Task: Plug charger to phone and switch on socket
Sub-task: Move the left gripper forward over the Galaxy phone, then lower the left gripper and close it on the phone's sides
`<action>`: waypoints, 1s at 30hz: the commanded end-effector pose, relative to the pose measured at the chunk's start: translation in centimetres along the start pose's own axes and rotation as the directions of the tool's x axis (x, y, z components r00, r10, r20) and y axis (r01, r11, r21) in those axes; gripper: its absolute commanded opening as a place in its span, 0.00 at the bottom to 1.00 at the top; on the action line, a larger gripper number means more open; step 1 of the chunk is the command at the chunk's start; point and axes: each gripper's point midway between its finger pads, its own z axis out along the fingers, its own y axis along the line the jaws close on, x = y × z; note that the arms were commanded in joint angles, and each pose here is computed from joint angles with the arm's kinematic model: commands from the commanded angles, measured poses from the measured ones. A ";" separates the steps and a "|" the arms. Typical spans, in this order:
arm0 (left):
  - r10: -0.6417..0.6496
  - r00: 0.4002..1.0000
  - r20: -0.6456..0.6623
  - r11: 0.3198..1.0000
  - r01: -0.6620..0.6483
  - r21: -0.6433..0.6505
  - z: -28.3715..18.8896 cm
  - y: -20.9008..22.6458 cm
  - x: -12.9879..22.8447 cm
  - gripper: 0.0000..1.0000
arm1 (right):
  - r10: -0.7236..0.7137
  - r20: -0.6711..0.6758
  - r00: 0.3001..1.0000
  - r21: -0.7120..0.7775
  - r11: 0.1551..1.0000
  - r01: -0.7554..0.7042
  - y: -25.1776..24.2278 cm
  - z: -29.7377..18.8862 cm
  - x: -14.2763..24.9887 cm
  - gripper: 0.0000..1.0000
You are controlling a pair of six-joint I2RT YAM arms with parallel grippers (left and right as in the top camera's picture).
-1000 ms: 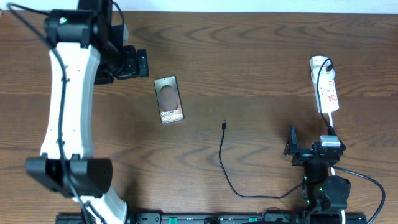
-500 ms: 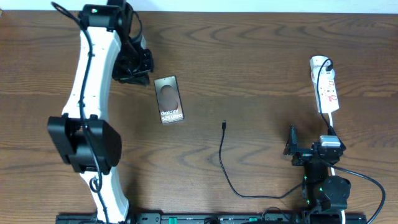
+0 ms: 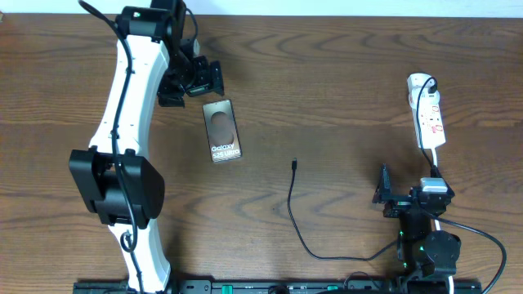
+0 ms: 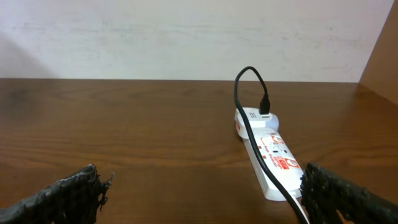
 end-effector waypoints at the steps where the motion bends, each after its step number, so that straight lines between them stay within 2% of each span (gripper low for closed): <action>1: -0.024 1.000 -0.001 0.995 0.024 -0.098 1.0 0.3 0.4 0.95 | 0.014 0.004 1.000 0.007 1.000 -0.014 -0.1 0.0 0.0 0.99; 7: -0.028 1.000 0.005 0.975 0.029 -0.219 3.2 0.6 1.2 0.95 | 0.014 0.004 1.000 0.007 1.000 -0.014 -0.1 0.0 0.0 0.99; 17: -0.004 0.999 -0.048 0.972 -0.008 -0.237 9.3 1.2 2.9 0.95 | 0.014 0.004 1.000 0.007 1.000 -0.014 -0.1 0.0 0.0 0.99; 30: 0.003 0.999 0.036 0.980 0.004 -0.200 14.4 2.1 2.0 0.95 | 0.014 0.004 1.000 0.007 1.000 -0.014 -0.1 0.0 0.0 0.99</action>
